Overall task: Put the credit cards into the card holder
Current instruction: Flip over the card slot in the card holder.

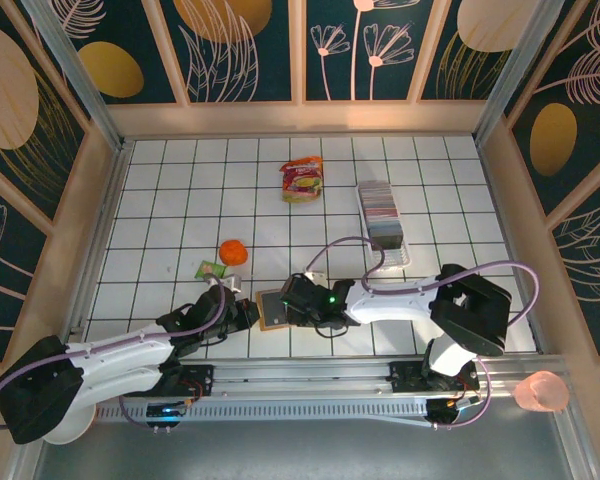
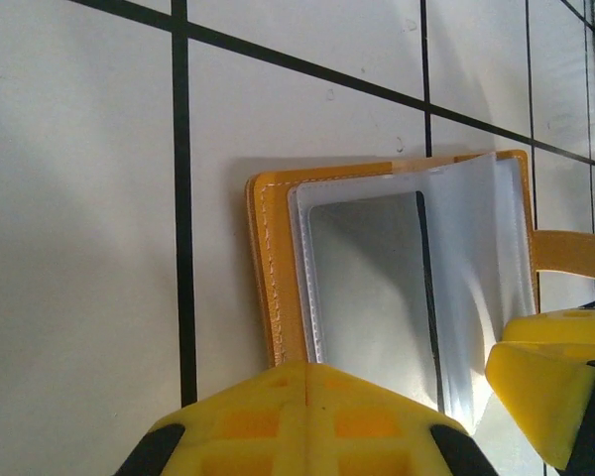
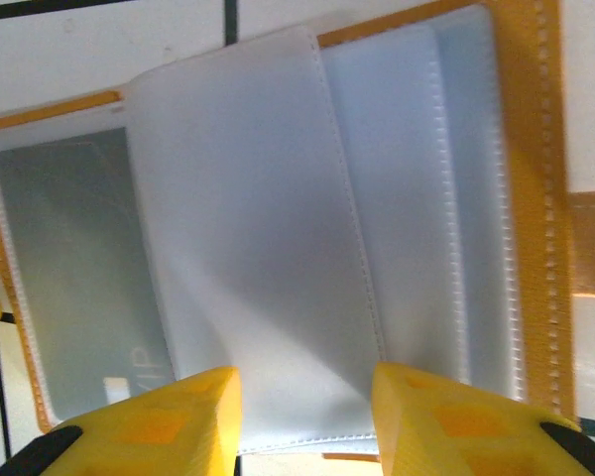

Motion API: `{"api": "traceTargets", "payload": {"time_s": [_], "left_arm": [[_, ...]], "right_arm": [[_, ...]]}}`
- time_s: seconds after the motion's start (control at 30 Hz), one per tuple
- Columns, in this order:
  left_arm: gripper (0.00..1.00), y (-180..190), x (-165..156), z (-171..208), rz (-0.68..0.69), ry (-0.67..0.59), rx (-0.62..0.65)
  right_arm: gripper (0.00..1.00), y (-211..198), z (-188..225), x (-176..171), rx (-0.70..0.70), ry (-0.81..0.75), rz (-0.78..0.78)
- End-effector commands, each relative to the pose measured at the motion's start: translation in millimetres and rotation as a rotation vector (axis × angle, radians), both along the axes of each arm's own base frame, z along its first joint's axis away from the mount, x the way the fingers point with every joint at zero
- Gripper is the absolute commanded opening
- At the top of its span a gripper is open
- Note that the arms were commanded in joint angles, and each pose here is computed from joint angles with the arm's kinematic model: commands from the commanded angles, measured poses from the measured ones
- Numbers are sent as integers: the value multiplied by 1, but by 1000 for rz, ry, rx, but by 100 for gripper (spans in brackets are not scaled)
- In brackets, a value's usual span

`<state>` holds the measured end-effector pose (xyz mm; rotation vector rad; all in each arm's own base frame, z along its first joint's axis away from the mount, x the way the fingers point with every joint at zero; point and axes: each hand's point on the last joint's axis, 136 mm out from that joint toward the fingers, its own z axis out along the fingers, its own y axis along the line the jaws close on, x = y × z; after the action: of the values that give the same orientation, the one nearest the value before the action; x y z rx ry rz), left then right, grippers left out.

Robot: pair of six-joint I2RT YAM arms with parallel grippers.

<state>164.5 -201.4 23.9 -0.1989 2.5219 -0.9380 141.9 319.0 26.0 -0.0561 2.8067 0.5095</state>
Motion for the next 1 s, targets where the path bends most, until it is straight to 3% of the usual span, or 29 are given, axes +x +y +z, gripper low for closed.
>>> {"api": "traceTargets", "payload": {"time_s": [0.0,0.97], "left_arm": [[0,-1,-2,-2,-6,5,-6],[0,4,-1,-6,19,6,-1]], "right_arm": [[40,19,3,-3,50,8,21],[41,66,13,-2,265,21,43]]}}
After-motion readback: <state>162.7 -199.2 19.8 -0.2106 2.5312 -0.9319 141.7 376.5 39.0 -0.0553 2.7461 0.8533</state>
